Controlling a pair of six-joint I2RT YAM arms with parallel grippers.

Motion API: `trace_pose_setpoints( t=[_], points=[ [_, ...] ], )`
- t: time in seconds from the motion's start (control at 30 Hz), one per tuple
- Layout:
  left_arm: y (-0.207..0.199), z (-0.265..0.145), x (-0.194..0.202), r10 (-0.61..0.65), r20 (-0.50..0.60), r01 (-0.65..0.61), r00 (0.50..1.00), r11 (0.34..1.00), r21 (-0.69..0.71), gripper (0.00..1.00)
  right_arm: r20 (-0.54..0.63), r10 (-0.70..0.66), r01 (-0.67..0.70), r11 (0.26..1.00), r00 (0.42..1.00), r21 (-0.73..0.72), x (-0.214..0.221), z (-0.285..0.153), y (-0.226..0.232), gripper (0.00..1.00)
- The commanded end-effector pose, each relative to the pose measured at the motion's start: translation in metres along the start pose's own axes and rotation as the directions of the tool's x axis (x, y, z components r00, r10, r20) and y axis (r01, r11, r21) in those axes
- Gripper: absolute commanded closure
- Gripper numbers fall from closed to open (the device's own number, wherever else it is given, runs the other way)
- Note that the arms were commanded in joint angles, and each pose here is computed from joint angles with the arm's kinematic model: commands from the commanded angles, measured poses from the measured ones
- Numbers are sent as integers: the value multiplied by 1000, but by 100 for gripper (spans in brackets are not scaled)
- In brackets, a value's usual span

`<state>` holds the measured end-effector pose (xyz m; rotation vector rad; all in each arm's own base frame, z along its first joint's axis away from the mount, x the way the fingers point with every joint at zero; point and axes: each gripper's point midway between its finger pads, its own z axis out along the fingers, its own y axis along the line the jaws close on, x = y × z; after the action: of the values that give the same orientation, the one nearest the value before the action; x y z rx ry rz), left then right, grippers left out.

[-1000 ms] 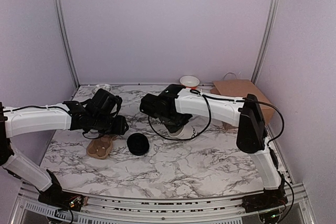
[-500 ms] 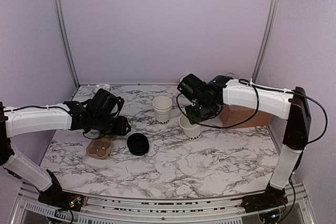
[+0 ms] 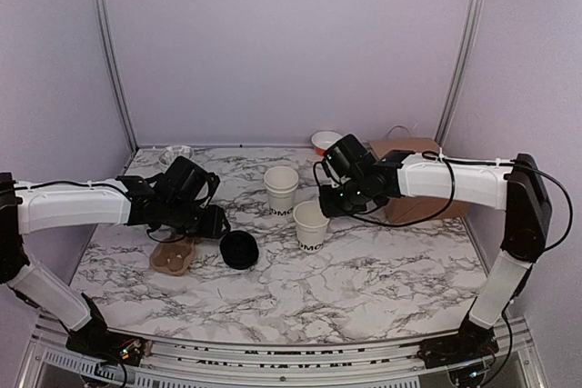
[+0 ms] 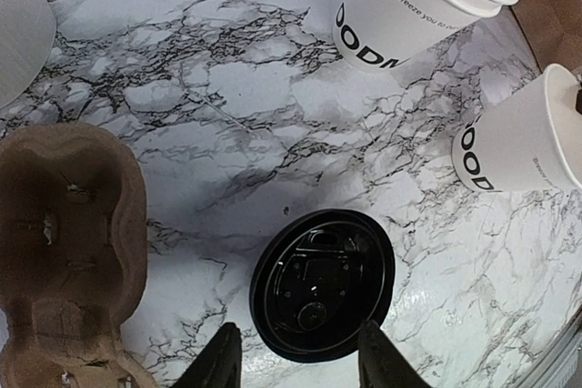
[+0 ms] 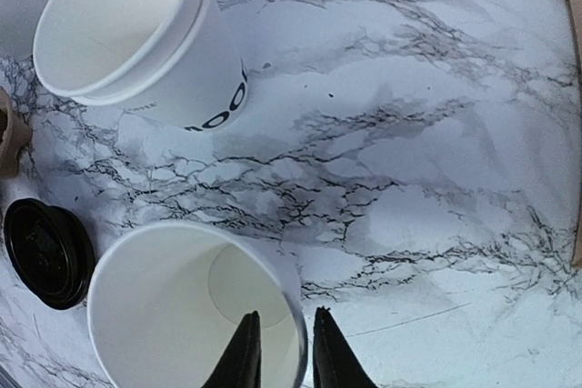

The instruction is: Pack the takeout coffee

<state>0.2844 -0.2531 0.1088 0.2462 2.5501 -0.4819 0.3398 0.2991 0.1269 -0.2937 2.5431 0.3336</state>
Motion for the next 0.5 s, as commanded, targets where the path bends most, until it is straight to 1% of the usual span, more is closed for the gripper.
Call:
trace_pose_setpoints(
  t=[0.0, 0.07, 0.17, 0.3, 0.4, 0.47],
  points=[
    [-8, 1, -6, 13, 4, -13, 1000, 1000, 21, 55, 54, 20, -17, 998, 998, -58, -15, -9, 12, 77],
    [-9, 2, -6, 17, 1, -17, 1000, 1000, 20, 55, 60, 16, -12, 998, 998, -56, -18, -13, 12, 71],
    [-10, 3, -5, 22, -6, -22, 1000, 1000, 20, 55, 73, 8, -4, 999, 997, -54, -23, -20, 12, 67],
    [-12, 5, -3, 36, -19, -36, 999, 999, 16, 55, 102, 1, 5, 998, 995, -56, -33, -32, 13, 59],
    [-12, 7, -1, 47, -30, -47, 998, 999, 12, 56, 137, -3, 12, 998, 991, -66, -42, -44, 15, 51],
    [-11, 10, 1, 52, -40, -52, 998, 999, -4, 57, 167, -4, 16, 997, 986, -73, -49, -53, 16, 43]
  ],
)
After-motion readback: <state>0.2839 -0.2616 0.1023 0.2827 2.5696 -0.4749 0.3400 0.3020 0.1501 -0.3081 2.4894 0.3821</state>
